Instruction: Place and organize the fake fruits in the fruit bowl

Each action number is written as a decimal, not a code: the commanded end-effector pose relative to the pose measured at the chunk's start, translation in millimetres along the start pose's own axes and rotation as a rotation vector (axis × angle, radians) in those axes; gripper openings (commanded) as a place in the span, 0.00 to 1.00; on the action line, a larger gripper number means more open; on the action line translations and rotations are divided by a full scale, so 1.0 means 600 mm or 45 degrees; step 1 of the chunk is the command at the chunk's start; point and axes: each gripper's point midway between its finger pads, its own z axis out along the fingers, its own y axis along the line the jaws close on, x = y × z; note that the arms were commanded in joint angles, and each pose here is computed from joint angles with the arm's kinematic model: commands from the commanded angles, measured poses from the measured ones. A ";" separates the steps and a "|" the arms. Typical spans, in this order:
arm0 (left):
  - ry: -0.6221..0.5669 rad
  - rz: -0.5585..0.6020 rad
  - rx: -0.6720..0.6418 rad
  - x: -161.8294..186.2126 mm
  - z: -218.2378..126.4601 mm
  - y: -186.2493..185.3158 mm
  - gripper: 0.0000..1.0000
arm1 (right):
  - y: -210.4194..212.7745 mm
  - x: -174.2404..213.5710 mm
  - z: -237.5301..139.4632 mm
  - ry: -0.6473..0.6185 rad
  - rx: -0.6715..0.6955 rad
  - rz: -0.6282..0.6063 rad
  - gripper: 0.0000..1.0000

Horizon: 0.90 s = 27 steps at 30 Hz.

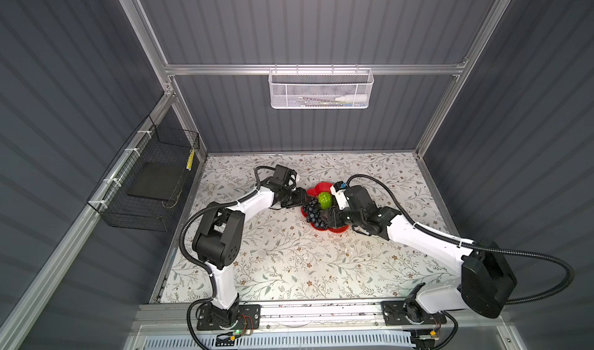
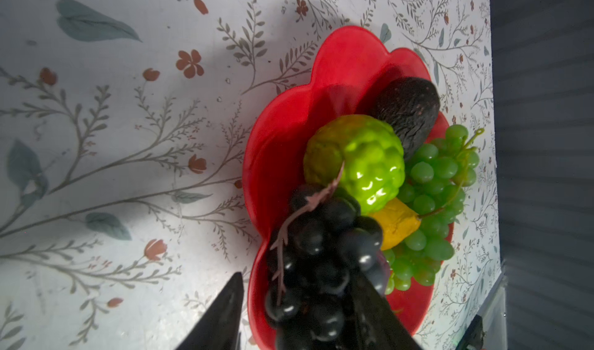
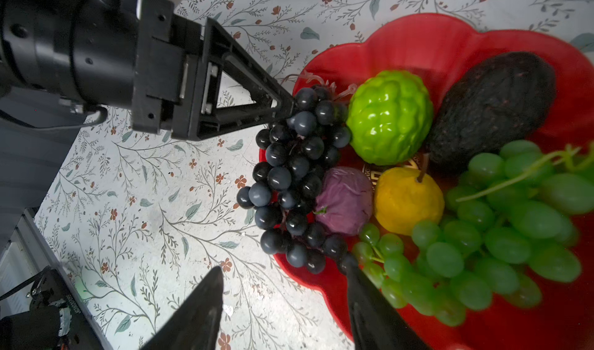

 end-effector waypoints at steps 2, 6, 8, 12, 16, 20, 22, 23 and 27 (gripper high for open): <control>-0.066 0.072 -0.113 -0.016 -0.067 -0.012 0.67 | 0.001 -0.033 -0.035 -0.075 0.032 -0.040 0.66; -0.065 0.080 -0.200 0.011 -0.104 0.005 0.78 | -0.013 -0.051 -0.072 -0.128 0.096 -0.064 0.73; -0.091 0.074 -0.246 0.025 -0.125 0.016 0.84 | -0.028 -0.062 -0.099 -0.169 0.143 -0.065 0.79; -0.218 0.063 -0.440 0.043 -0.187 0.058 0.96 | -0.079 -0.081 -0.160 -0.251 0.243 -0.016 0.99; -0.449 0.154 -0.541 0.034 -0.248 0.087 1.00 | -0.153 -0.102 -0.229 -0.381 0.405 0.008 0.99; -0.716 0.273 -0.615 0.016 -0.297 0.119 1.00 | -0.211 -0.117 -0.278 -0.640 0.517 -0.062 0.99; -0.814 0.314 -0.707 0.011 -0.320 0.150 1.00 | -0.249 -0.115 -0.294 -0.787 0.578 -0.078 0.99; -0.846 0.318 -0.760 0.011 -0.328 0.166 1.00 | -0.265 -0.111 -0.291 -0.813 0.594 -0.086 0.99; -0.823 0.237 -1.000 0.031 -0.332 0.274 1.00 | -0.342 -0.083 -0.265 -0.740 0.643 0.069 0.99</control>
